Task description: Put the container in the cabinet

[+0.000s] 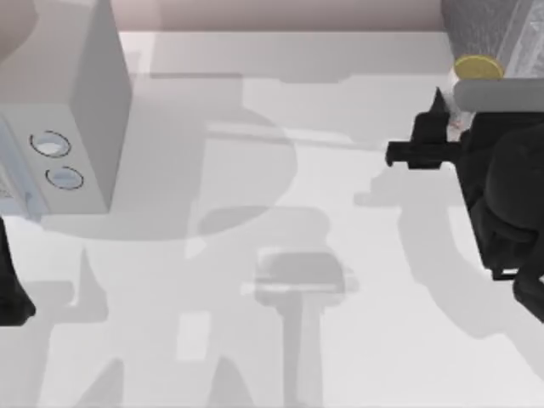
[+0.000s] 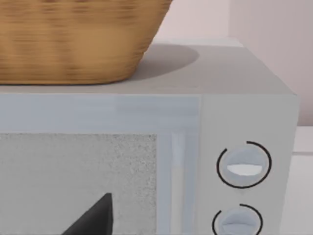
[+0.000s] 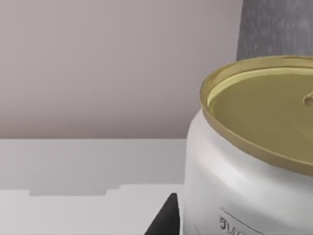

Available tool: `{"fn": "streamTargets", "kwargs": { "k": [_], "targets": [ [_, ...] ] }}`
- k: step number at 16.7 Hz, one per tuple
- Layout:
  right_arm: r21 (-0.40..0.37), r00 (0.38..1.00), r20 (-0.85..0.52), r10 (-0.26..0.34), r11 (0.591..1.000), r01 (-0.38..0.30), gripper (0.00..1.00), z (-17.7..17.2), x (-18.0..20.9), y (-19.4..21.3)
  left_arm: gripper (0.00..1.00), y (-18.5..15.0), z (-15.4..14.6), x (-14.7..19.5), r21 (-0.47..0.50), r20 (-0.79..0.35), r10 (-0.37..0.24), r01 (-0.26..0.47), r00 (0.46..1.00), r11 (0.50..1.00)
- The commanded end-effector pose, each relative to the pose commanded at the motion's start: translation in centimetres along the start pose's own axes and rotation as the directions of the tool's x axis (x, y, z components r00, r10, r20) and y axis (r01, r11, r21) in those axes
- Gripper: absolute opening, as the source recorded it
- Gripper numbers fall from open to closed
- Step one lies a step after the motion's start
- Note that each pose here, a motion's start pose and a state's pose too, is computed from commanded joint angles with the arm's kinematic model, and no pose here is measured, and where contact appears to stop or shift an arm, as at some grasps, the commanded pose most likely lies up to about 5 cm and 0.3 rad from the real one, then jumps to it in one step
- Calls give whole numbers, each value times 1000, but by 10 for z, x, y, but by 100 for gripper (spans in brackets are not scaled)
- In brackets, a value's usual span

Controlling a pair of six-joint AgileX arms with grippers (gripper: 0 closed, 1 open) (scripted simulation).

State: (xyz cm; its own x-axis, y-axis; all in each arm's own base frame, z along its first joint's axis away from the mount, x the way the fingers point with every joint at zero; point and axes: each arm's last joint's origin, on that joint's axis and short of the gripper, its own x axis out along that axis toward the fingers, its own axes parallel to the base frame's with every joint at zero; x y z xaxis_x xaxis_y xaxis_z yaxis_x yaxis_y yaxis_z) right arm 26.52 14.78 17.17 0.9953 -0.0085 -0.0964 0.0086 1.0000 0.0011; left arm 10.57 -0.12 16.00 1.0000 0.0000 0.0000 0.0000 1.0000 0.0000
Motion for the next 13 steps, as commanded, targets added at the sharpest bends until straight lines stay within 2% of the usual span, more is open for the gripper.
{"fn": "streamTargets", "kwargs": {
  "k": [7,10,13],
  "targets": [
    [3,1000,-3,-13,1000,13,0,0,0,-5,100,0,0,0,0,0,0,0,1000,1000],
    [6,998,-21,-52,999,52,0,6,-5,-27,100,0,0,0,0,0,0,0,1000,1000],
    [-14,996,-64,-59,998,58,0,7,-24,-52,100,0,0,0,0,0,0,0,1000,1000]
  ]
}}
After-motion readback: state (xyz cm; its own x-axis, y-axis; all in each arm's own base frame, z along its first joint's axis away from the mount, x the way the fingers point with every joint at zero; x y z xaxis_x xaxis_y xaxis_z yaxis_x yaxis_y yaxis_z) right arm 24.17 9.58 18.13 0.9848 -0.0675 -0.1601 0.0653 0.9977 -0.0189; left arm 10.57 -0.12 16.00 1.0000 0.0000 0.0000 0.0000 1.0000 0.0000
